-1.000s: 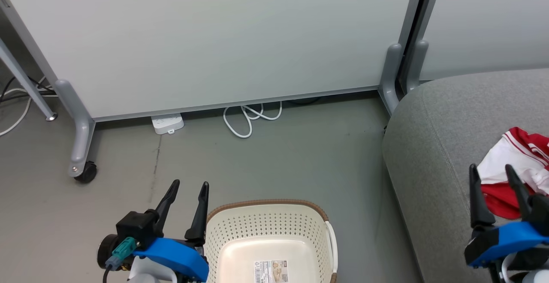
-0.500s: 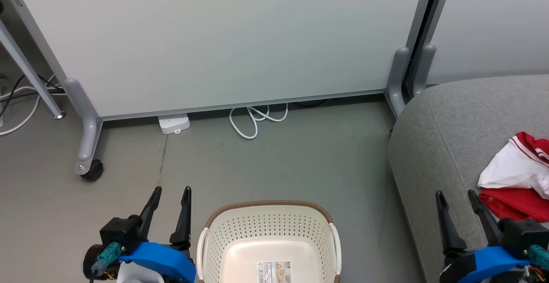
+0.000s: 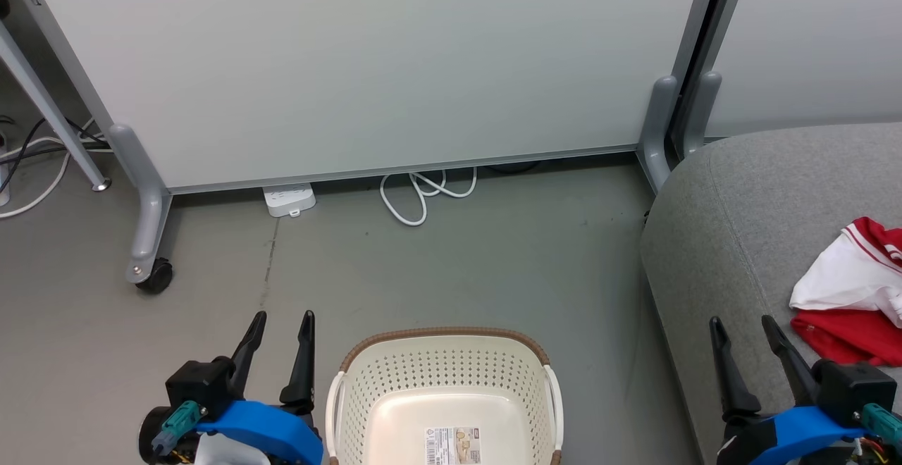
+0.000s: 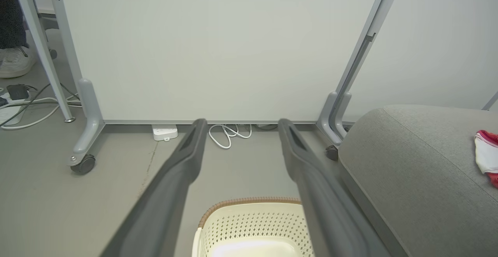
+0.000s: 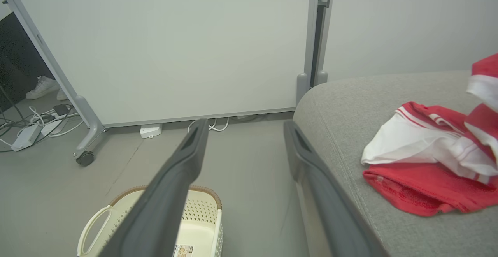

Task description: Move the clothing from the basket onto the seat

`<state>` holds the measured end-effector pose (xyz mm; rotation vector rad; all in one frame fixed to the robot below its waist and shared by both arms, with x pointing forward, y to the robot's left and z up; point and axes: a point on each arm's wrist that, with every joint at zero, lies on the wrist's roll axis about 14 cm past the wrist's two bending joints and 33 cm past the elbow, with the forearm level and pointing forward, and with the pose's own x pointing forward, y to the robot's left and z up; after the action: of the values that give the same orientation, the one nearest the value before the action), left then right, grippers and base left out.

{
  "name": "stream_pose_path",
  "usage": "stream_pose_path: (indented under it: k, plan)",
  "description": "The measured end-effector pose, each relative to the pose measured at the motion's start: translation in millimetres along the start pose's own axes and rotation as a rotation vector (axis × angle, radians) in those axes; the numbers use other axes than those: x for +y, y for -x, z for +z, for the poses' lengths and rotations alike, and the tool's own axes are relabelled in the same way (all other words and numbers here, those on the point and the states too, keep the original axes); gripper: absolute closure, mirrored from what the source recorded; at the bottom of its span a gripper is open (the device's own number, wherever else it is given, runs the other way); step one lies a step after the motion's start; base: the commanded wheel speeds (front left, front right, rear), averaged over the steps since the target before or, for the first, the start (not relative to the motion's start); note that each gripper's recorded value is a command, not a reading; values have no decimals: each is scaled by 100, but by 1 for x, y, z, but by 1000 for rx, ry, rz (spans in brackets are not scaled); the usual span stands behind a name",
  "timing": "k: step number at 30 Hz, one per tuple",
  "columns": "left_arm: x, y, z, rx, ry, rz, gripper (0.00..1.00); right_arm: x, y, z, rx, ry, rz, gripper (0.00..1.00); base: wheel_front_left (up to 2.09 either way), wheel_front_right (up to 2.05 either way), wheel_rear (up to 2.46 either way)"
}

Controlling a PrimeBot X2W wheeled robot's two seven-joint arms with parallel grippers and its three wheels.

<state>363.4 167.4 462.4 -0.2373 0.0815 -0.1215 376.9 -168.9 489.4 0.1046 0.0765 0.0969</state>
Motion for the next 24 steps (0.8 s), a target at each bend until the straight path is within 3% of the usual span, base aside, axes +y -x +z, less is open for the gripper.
stream_pose_path:
  k: [3, 4, 17, 24]
  plan:
    - [-1, 0, -1, 4, -1, -3, 0, 1, 0, 0, 1, -4, 2, 0, 0, 0, 0]
    - [-2, 2, -5, 16, 0, -4, 100, 1, 0, -4, 11, -9, 2, 100, 0, 0, 0]
    - [3, 44, -75, 222, 47, 52, 100, -2, 13, -51, 160, -42, -21, 100, 0, 0, 0]
    - [7, 43, -74, 221, 144, 91, 100, -4, 15, -53, 163, -150, -41, 100, 0, 0, 0]
